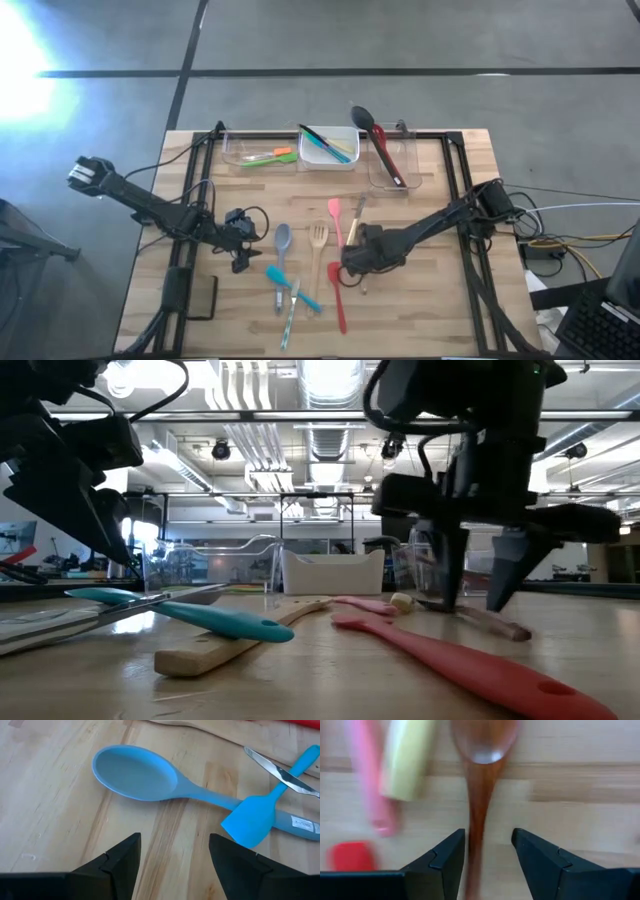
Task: Pick & Place Kitchen Items
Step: Put the brown ladle into the right transparent bin
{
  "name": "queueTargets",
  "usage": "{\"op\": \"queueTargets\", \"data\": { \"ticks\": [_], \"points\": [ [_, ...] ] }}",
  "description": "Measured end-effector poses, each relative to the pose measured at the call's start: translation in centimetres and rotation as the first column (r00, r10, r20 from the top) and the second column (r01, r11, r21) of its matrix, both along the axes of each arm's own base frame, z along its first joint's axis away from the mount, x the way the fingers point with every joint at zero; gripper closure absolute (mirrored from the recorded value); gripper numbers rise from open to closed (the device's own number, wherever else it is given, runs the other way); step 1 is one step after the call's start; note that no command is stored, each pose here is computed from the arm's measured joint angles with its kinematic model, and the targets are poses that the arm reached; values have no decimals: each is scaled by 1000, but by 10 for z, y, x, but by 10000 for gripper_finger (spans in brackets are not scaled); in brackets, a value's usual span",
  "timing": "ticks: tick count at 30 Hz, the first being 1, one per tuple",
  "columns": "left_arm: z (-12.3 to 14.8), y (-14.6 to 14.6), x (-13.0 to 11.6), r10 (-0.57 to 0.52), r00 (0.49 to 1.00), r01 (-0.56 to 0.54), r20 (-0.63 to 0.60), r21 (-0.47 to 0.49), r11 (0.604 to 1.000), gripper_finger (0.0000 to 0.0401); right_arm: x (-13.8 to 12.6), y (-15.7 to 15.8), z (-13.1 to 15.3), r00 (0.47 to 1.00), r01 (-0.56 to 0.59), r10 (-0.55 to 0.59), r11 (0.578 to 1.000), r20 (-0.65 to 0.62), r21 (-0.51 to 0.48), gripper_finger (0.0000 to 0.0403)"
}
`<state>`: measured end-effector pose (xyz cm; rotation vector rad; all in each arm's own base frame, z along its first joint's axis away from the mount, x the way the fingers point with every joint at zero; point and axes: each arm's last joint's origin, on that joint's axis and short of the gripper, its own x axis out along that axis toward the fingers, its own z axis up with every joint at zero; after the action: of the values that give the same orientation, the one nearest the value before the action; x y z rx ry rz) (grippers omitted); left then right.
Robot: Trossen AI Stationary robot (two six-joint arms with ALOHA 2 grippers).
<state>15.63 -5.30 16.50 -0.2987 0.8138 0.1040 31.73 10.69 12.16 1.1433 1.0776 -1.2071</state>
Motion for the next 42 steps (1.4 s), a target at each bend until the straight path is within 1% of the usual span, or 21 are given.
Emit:
{"op": "queueTargets", "data": {
  "ticks": [3,10,21,23,28,32,34,37,39,42],
  "points": [
    [0,0,0,1,1000,-1,-2,0,1000,165,-10,-1,6,997,-5,4,1000,-71,-18,235],
    [0,0,0,2,1000,-2,-5,0,1000,165,-18,1,20,998,-40,37,997,-44,-73,236],
    [0,0,0,5,1000,-5,-4,-3,1000,165,-19,3,20,992,-114,110,991,-56,-64,236],
    [0,0,0,5,1000,-5,-4,-3,1000,165,-20,4,18,989,-138,136,990,-57,-38,236],
    [-1,0,-1,4,1000,-4,-7,-2,1000,165,-24,12,11,976,-217,217,976,-18,-22,236],
    [-1,0,-1,4,1000,-4,-9,-1,1000,165,-31,19,6,966,-259,259,966,-16,-15,238],
    [-1,0,-1,4,1000,-4,-11,-1,1000,165,-34,21,4,965,-262,262,965,-22,-15,247],
    [-1,0,-1,4,1000,-4,-11,0,1000,165,-37,20,0,967,-253,252,968,-29,-11,276],
    [-1,0,-1,4,1000,-4,-11,-1,1000,165,-39,20,-3,967,-252,251,968,-34,-10,305],
    [-1,0,-1,4,1000,-4,-11,-1,1000,165,-42,19,-5,970,-242,241,970,-39,-12,363]
  ]
}}
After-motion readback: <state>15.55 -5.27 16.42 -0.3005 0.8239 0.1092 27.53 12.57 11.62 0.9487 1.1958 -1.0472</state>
